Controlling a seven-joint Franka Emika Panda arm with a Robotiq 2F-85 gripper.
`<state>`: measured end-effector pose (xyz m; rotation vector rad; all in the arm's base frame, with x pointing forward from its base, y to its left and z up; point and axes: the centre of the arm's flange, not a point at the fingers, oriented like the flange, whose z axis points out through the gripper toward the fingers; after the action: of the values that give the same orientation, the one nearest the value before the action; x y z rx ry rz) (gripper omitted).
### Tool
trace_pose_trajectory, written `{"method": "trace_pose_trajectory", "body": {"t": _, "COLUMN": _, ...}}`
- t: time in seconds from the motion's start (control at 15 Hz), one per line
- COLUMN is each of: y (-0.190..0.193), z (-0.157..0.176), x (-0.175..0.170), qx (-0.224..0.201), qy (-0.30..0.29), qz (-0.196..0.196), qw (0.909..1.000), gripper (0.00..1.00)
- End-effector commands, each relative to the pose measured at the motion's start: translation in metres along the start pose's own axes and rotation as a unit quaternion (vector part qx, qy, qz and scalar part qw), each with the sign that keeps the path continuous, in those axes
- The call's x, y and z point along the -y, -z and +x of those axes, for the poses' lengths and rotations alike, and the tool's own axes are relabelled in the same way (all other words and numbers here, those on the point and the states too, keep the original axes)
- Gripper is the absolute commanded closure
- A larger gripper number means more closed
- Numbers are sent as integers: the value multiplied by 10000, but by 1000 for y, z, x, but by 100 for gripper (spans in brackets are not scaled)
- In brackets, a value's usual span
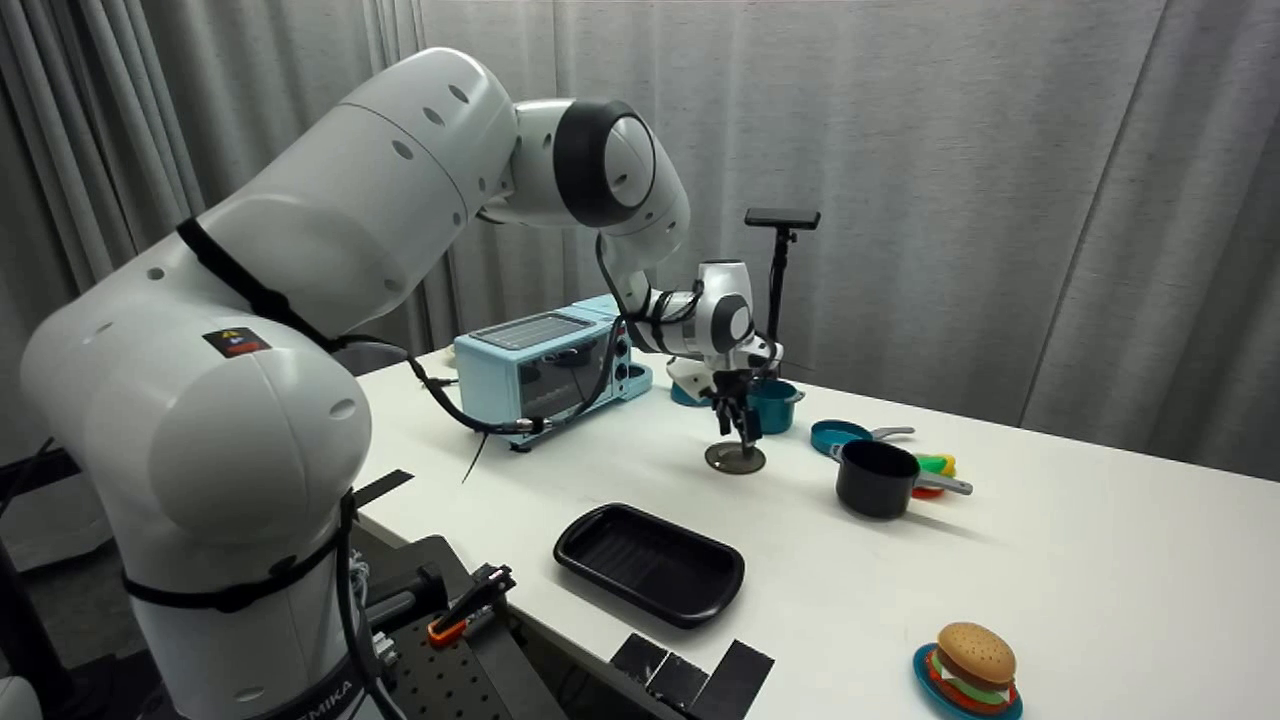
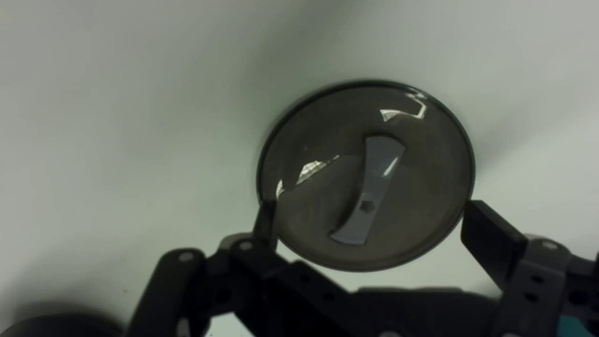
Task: Pick the lid and put it on the black pot
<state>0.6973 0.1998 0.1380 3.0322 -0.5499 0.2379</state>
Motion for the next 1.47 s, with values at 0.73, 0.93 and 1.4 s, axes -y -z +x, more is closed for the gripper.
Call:
{"method": "trace_pose_trajectory", "body": {"t": 0.73, "y": -11, "z": 4, "x": 27, "qx": -108, "qy": -90, "qz": 99, "qw": 9999, "gripper": 88}}
{"method": "trace_pose_trajectory", "body": {"t": 0.93, "y": -1, "z": 4, "x": 21, "qx": -123, "qy": -107, "qz": 81, "qw": 9998, "gripper": 100}}
{"method": "trace_pose_trajectory", "body": {"t": 1.4, "y": 31, "z": 29, "x": -14, "qx": -214, "qy": -203, "qz": -128, "qw": 9995, "gripper": 97}}
